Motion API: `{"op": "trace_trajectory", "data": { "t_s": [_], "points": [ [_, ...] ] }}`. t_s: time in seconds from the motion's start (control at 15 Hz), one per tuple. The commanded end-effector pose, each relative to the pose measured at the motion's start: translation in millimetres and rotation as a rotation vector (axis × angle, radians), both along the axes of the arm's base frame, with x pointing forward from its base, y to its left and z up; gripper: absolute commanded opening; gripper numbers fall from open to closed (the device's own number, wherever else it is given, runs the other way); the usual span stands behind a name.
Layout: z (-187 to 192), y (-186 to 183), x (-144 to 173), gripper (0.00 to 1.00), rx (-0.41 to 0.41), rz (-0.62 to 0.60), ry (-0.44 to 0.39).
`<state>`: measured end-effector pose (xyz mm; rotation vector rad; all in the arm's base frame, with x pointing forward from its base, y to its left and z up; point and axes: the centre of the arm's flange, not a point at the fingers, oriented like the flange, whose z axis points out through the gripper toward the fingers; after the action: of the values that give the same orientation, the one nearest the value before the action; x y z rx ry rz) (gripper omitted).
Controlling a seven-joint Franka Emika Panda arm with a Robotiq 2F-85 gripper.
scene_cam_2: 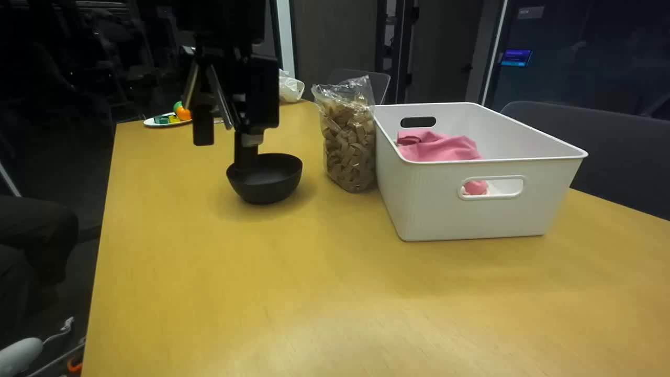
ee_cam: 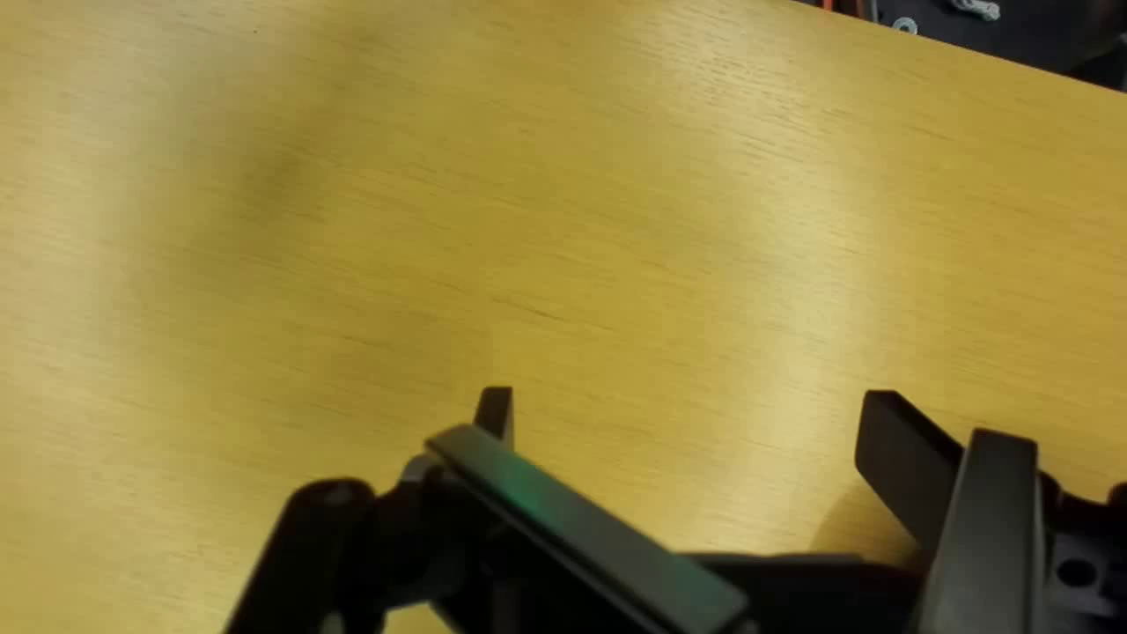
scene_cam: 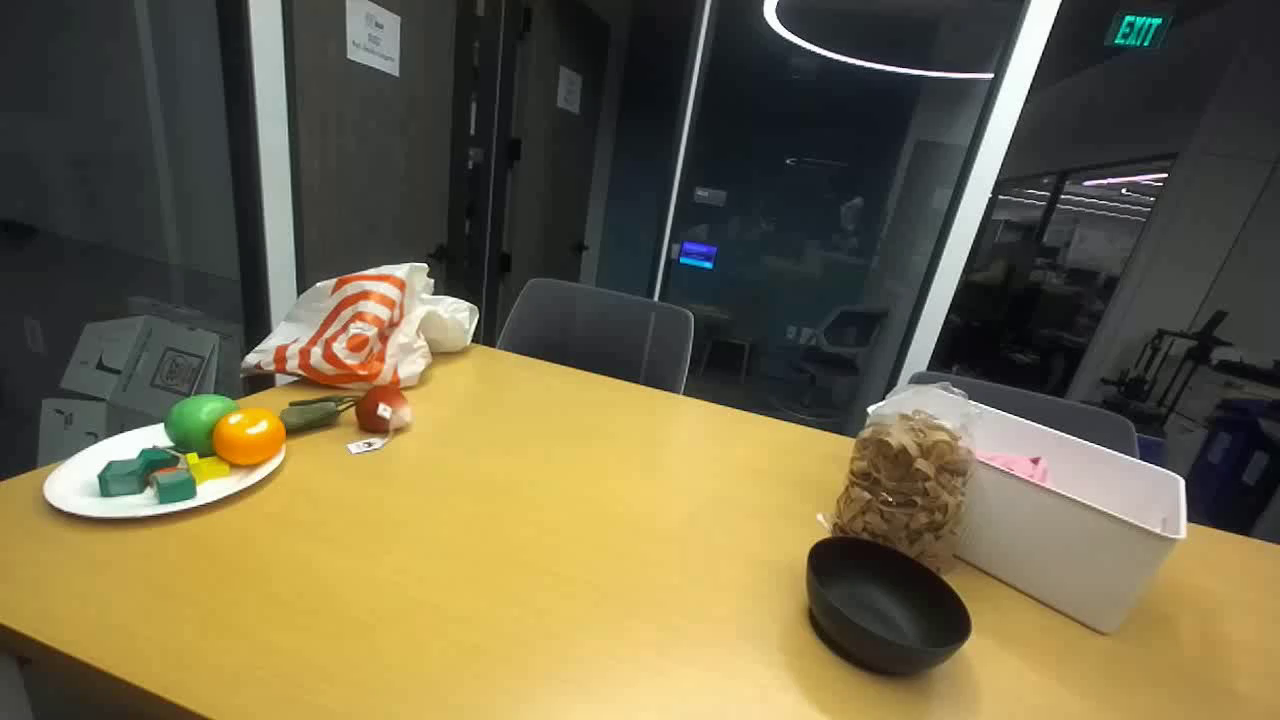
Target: Remove the towels from the basket
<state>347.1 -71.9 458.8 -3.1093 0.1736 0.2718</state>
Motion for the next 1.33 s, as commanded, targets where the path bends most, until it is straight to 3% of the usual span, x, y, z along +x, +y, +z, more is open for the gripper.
{"op": "trace_trajectory", "data": {
  "t_s": [0.0,0.33,0.53,0.93,1.27],
  "points": [
    [1,0,0,1.0,-0.001,0.0,-0.003],
    [4,0,1,1.0,-0.002,0.0,-0.01],
    [-5,4,24,1.0,-0.008,0.044,-0.043],
    [-16,-1,135,1.0,-0.099,0.162,-0.186],
    [17,-24,225,1.0,-0.159,0.174,-0.29]
  ]
}}
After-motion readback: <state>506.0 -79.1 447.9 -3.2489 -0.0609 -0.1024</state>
